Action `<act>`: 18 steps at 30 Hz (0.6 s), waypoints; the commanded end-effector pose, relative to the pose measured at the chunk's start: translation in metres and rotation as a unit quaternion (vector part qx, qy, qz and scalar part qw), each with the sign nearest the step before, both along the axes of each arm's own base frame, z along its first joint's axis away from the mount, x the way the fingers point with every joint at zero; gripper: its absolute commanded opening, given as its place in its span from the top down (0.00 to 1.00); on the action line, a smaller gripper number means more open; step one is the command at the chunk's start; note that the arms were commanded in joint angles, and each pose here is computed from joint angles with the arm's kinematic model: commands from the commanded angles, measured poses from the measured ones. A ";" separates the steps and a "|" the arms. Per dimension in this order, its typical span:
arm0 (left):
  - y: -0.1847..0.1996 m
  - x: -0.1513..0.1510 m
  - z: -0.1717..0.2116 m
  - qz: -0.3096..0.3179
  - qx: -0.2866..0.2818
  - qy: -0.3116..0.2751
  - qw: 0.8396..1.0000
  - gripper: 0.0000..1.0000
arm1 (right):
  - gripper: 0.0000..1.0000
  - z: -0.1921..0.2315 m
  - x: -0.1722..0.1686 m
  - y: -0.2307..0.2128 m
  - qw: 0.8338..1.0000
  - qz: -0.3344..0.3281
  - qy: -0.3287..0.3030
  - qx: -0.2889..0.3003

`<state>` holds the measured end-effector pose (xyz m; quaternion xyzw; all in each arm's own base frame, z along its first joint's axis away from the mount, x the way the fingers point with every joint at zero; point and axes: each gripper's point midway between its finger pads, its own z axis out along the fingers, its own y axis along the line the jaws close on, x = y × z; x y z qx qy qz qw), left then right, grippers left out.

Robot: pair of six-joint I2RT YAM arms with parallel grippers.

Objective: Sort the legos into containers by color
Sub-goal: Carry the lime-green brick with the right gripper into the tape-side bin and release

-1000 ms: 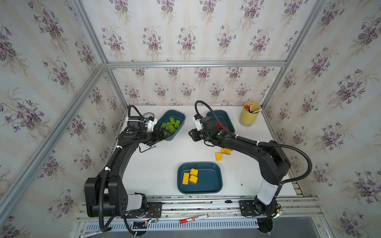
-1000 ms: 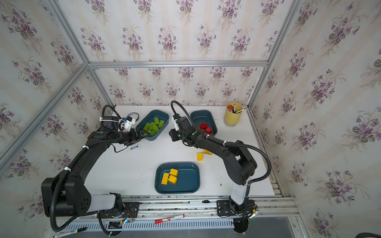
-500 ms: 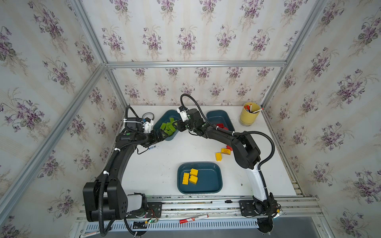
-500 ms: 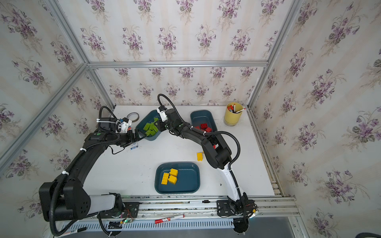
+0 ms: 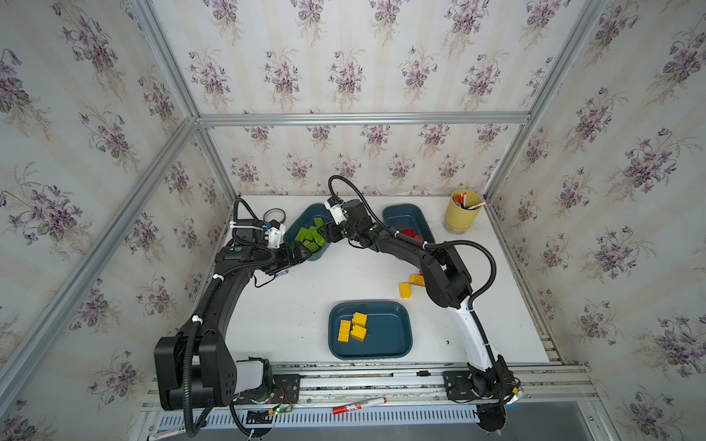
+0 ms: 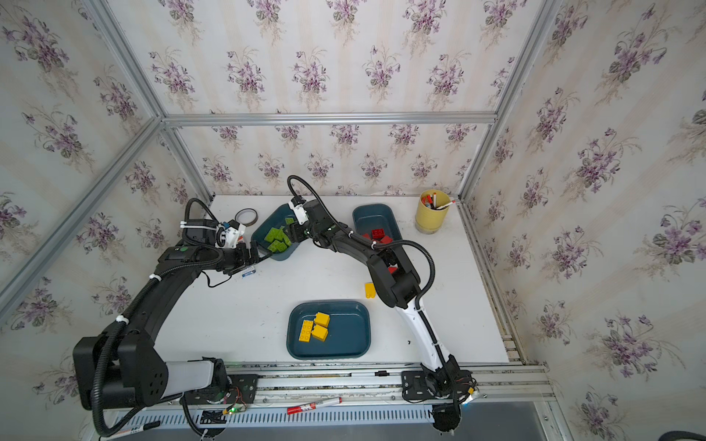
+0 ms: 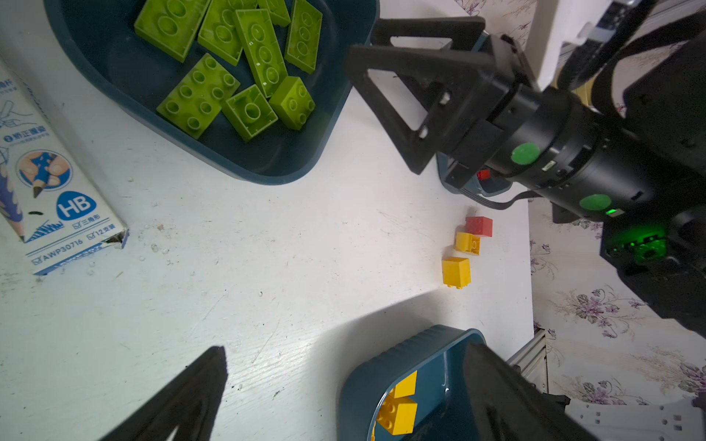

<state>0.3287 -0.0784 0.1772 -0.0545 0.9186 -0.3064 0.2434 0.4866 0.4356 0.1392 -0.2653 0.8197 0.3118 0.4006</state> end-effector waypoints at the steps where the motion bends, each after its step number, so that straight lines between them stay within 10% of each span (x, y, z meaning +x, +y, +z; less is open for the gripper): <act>1: -0.004 -0.003 0.001 -0.015 -0.008 -0.003 1.000 0.01 | 0.31 0.033 -0.015 -0.022 1.000 0.013 -0.005 -0.001; 18: -0.018 -0.002 0.009 -0.032 -0.056 0.000 0.998 0.01 | 0.25 -0.014 -0.187 -0.198 0.951 -0.124 0.226 -0.173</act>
